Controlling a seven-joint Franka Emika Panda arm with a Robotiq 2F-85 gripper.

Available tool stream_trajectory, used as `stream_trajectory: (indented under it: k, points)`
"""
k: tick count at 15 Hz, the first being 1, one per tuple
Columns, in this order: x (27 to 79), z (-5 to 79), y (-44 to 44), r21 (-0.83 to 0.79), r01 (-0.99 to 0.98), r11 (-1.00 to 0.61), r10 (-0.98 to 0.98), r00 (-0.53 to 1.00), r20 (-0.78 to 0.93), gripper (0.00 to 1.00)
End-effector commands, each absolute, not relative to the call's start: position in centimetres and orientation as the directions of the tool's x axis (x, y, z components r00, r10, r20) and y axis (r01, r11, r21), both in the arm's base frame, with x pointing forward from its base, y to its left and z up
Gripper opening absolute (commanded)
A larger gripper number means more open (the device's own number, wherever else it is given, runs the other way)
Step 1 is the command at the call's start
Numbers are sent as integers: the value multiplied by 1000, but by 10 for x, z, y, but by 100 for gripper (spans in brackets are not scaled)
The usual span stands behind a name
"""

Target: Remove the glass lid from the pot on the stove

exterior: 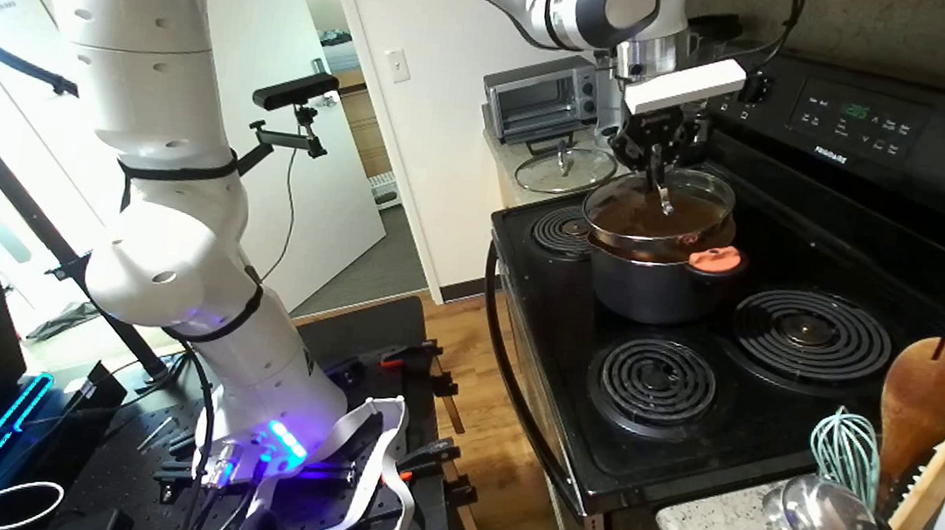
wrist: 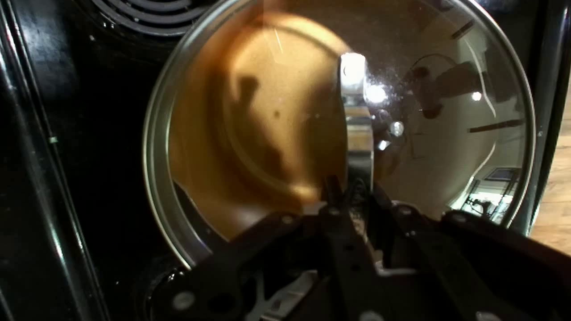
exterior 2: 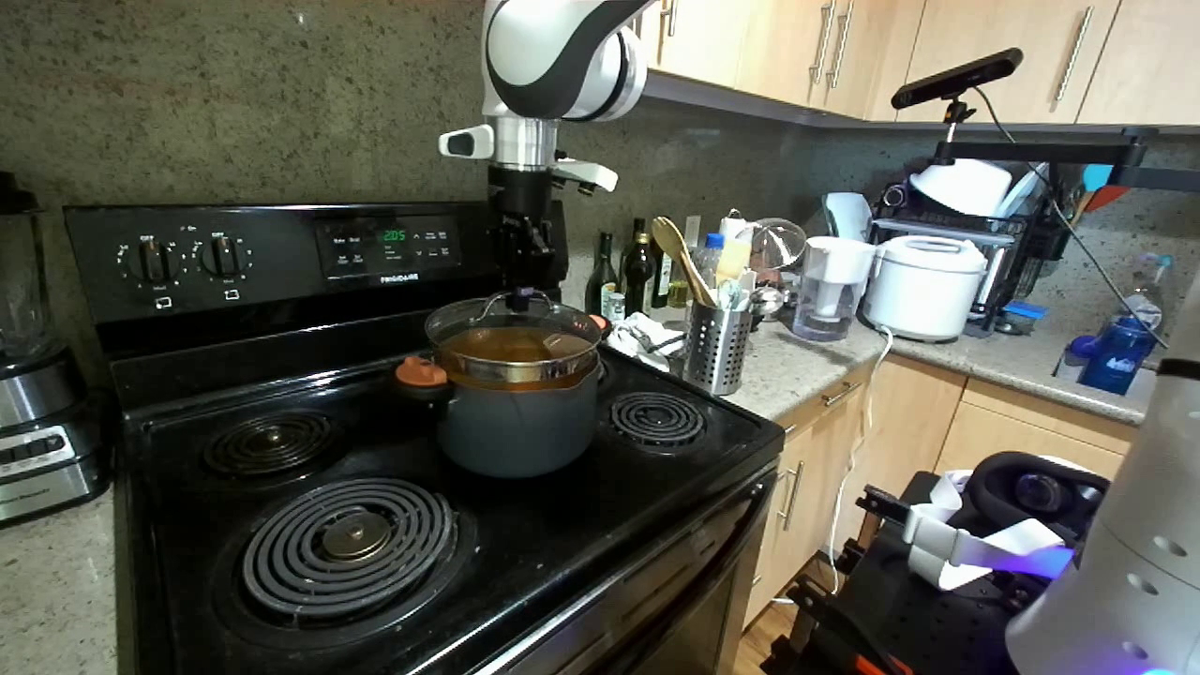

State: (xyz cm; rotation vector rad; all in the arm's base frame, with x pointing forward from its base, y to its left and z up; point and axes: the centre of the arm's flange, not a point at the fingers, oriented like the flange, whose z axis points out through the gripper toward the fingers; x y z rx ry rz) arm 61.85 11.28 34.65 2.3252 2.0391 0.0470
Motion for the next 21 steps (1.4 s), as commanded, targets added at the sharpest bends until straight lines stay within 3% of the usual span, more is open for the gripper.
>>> stream_trajectory:
  k: [1, 7, 21]
  points:
    - [603, 377, 112, 79, 992, -99, 995, 98, 9, 4]
    - [591, 392, 126, 97, 994, -50, 999, 51, -8, 4]
    - [545, 390, 214, 74, 968, 238, 965, -227, -132, 4]
